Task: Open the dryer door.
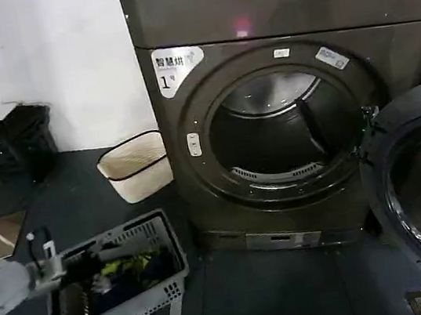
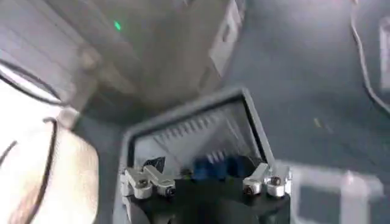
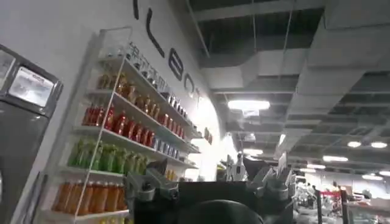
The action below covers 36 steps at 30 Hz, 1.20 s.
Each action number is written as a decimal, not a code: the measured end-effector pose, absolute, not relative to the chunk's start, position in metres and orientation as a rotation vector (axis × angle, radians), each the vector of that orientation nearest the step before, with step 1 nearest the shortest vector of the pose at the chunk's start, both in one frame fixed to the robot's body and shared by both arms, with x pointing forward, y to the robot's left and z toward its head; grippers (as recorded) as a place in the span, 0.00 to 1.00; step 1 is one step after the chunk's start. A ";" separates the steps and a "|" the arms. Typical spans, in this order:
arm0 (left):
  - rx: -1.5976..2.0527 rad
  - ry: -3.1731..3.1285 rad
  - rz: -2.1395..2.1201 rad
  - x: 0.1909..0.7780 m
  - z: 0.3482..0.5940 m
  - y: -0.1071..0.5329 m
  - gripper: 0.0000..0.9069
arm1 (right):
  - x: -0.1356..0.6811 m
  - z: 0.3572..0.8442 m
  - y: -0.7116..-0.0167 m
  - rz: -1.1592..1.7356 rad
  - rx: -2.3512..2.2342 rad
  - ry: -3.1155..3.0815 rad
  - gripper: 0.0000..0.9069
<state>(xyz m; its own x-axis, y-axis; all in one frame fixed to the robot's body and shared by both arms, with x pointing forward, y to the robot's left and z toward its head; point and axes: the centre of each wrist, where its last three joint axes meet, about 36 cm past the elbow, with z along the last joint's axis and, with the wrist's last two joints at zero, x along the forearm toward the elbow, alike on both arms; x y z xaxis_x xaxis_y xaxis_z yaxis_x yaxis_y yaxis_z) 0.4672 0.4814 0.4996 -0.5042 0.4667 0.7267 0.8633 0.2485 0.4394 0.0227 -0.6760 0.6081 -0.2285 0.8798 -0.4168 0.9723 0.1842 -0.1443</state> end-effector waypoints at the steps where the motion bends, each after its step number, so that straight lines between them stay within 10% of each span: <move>1: -1.205 -2.053 -1.184 0.466 0.500 0.486 1.00 | 0.023 0.607 -0.676 -0.560 1.779 2.222 1.00; 36: -1.094 -1.810 -1.403 0.476 0.516 0.546 1.00 | 0.024 0.610 -0.673 -0.578 1.783 2.199 1.00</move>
